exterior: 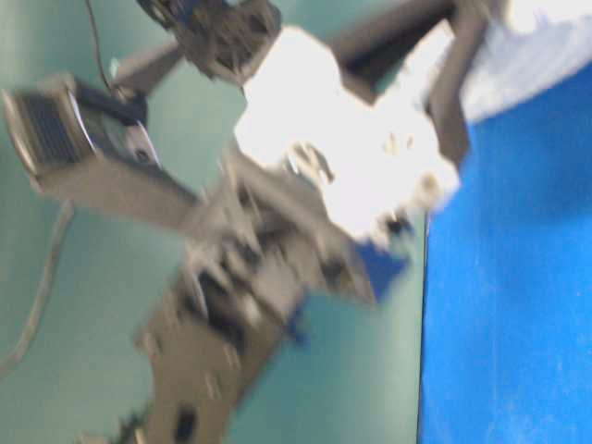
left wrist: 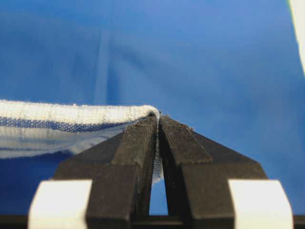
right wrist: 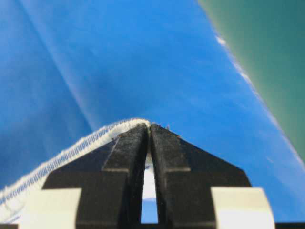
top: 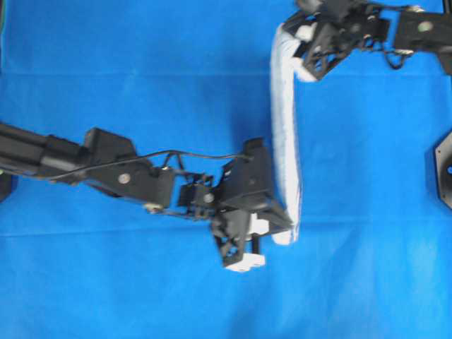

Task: Fold the blue towel.
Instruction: 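Lift the towel and rotate it vertical, laying it down lengthwise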

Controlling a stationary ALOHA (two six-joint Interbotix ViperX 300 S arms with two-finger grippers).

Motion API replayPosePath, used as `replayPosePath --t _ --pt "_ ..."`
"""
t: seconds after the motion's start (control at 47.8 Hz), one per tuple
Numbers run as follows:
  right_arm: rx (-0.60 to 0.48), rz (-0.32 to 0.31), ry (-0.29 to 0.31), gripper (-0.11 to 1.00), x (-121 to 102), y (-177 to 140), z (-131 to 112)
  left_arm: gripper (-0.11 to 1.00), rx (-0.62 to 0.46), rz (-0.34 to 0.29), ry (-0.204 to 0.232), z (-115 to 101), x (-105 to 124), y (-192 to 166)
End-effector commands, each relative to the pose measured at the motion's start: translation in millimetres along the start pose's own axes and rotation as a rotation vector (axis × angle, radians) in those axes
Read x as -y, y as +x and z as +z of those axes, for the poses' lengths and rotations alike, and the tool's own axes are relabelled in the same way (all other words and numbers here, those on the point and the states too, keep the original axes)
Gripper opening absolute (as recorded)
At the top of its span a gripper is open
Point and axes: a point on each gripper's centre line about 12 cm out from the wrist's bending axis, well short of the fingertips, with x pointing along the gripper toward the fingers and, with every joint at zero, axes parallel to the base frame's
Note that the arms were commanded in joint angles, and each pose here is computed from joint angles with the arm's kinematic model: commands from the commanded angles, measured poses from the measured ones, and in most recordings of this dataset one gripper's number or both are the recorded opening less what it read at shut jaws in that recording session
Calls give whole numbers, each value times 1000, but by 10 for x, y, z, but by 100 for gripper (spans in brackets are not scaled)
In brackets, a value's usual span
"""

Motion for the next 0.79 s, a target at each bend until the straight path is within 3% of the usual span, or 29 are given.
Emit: replayPosePath --t 0.0,0.188,0.774 --pt "56 21 -6 4 -65 50 211 1 11 -15 -40 -3 59 -209" --pt "86 49 -14 4 -170 198 358 1 -55 -3 -109 -312 24 -384" --pt "72 55 -22 5 -220 280 350 1 -104 33 -112 -522 -131 -484"
